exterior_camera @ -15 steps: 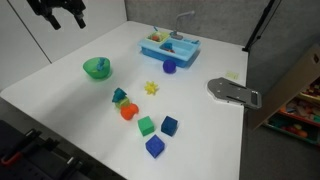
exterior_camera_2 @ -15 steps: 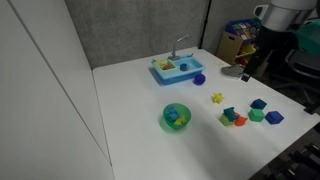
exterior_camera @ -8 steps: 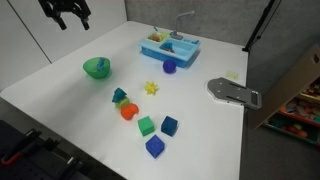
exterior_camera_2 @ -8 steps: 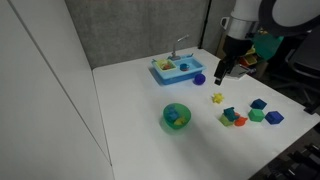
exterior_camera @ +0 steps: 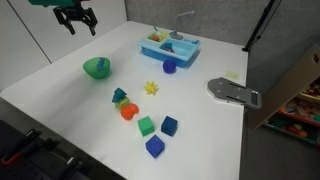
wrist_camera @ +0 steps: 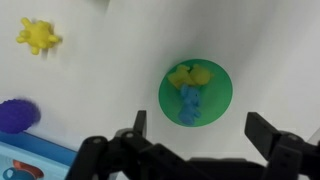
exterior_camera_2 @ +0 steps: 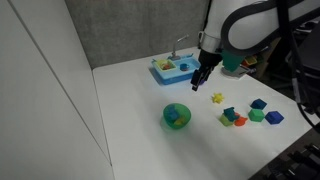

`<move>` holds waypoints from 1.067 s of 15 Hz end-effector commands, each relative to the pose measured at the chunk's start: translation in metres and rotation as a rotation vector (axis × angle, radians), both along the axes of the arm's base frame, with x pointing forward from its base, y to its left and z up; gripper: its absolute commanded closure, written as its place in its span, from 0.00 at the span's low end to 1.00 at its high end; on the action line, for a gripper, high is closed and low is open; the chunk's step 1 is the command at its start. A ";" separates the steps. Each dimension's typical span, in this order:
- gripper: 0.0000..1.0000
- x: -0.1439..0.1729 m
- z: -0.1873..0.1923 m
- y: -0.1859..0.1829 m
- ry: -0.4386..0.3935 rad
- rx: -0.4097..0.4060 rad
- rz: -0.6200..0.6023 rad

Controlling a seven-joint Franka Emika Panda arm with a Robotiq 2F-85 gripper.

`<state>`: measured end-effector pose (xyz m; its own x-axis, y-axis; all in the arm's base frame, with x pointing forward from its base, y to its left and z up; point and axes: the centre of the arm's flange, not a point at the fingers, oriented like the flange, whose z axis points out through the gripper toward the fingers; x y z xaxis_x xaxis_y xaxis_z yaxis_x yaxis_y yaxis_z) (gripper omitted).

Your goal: Remove the blue toy from the bowl and put it on the table

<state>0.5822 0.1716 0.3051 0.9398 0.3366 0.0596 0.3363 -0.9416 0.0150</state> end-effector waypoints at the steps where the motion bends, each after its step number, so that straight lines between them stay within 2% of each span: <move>1: 0.00 0.001 -0.005 0.002 0.006 0.000 0.002; 6: 0.00 0.001 -0.007 0.001 0.009 -0.001 0.001; 10: 0.00 0.014 -0.020 0.009 0.036 0.051 0.049; 16: 0.00 0.040 -0.050 0.022 0.042 0.069 0.077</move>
